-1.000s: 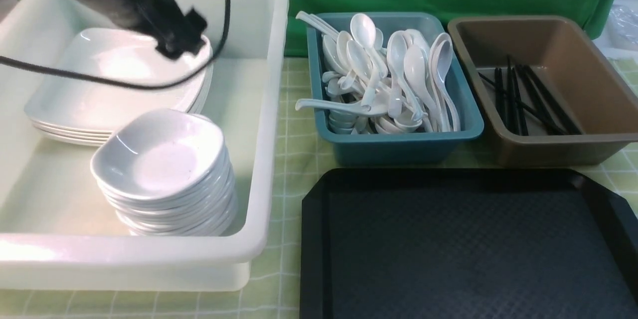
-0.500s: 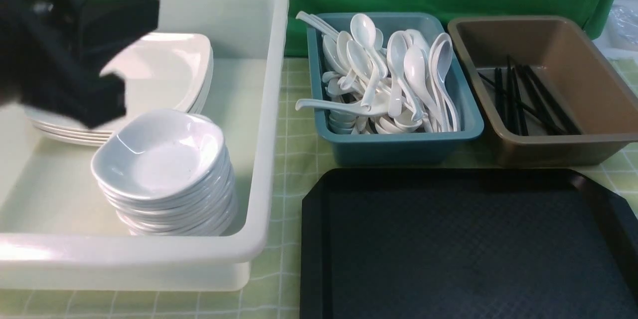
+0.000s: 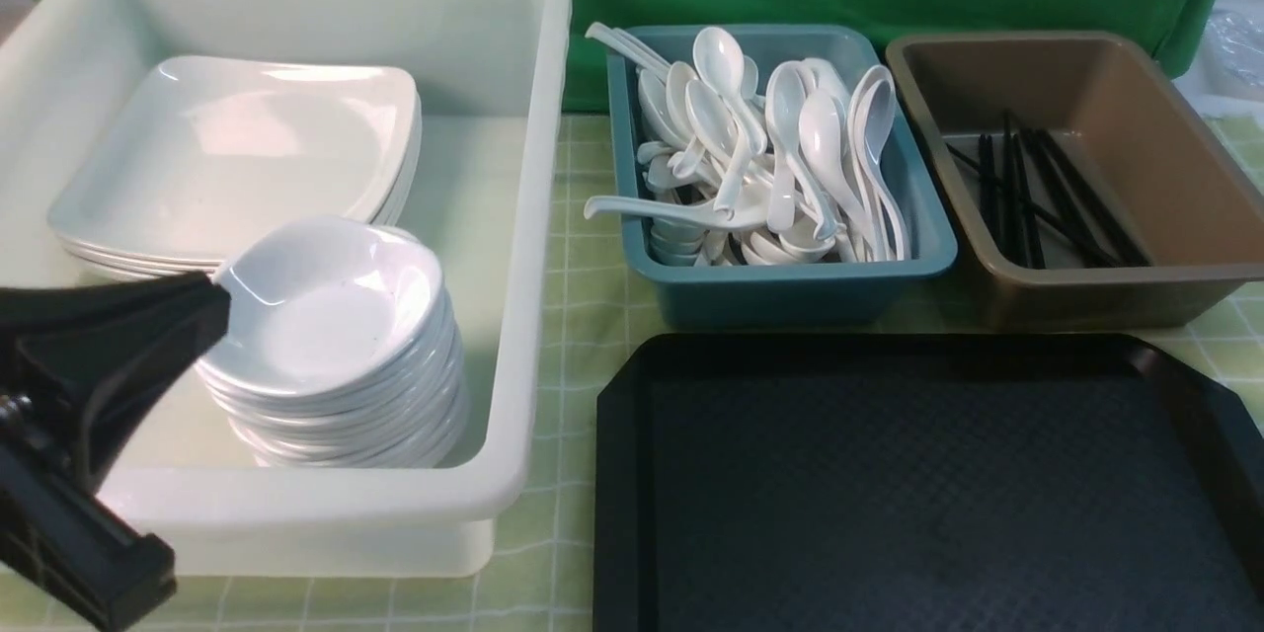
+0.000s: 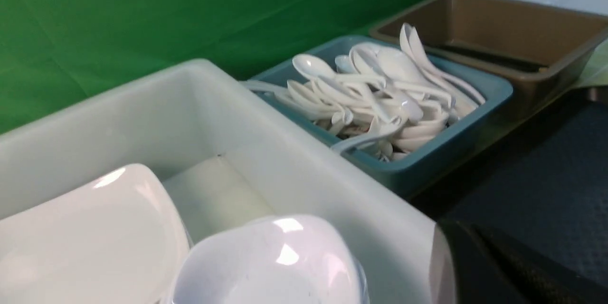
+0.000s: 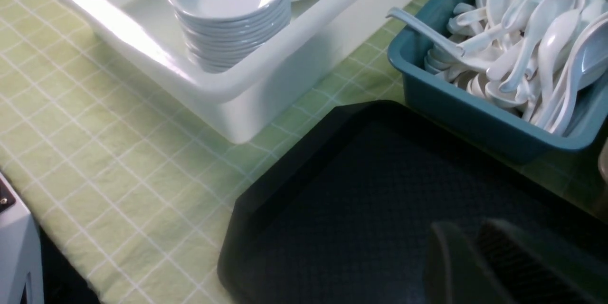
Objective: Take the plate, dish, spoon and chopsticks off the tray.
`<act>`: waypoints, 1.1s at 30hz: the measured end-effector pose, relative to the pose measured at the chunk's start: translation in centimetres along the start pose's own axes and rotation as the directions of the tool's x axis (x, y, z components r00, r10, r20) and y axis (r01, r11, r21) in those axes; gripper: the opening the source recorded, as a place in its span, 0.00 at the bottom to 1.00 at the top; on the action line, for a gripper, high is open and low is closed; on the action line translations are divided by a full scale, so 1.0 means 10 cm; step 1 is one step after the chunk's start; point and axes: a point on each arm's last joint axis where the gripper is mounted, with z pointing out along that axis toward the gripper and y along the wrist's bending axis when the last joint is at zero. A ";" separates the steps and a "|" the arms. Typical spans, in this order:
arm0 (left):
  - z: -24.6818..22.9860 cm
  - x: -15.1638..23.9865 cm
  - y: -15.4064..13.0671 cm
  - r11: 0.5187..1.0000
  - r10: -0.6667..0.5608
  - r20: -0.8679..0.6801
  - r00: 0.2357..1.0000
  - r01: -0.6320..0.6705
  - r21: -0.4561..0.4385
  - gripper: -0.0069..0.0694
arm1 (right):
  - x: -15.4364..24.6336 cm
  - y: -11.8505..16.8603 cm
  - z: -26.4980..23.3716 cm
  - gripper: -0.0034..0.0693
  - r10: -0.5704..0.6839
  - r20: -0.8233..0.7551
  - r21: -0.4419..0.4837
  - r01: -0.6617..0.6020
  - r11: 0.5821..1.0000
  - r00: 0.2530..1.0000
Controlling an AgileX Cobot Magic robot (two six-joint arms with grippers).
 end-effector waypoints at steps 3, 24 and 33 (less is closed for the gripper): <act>0.02 0.08 -0.01 1.000 0.002 -0.025 1.000 -0.002 0.005 0.10 | 0.02 -0.06 0.02 0.22 0.031 0.024 0.046 -0.032 0.998 0.999; 0.06 0.23 -0.04 1.000 -0.001 -0.070 0.998 0.002 0.013 0.10 | 2.08 -0.43 0.65 0.07 0.130 0.292 0.532 -0.274 0.801 0.948; 0.06 0.23 -0.04 1.000 -0.001 -0.068 0.998 0.002 0.011 0.10 | 2.21 -0.42 0.72 0.07 0.124 0.264 0.534 -0.251 0.807 0.957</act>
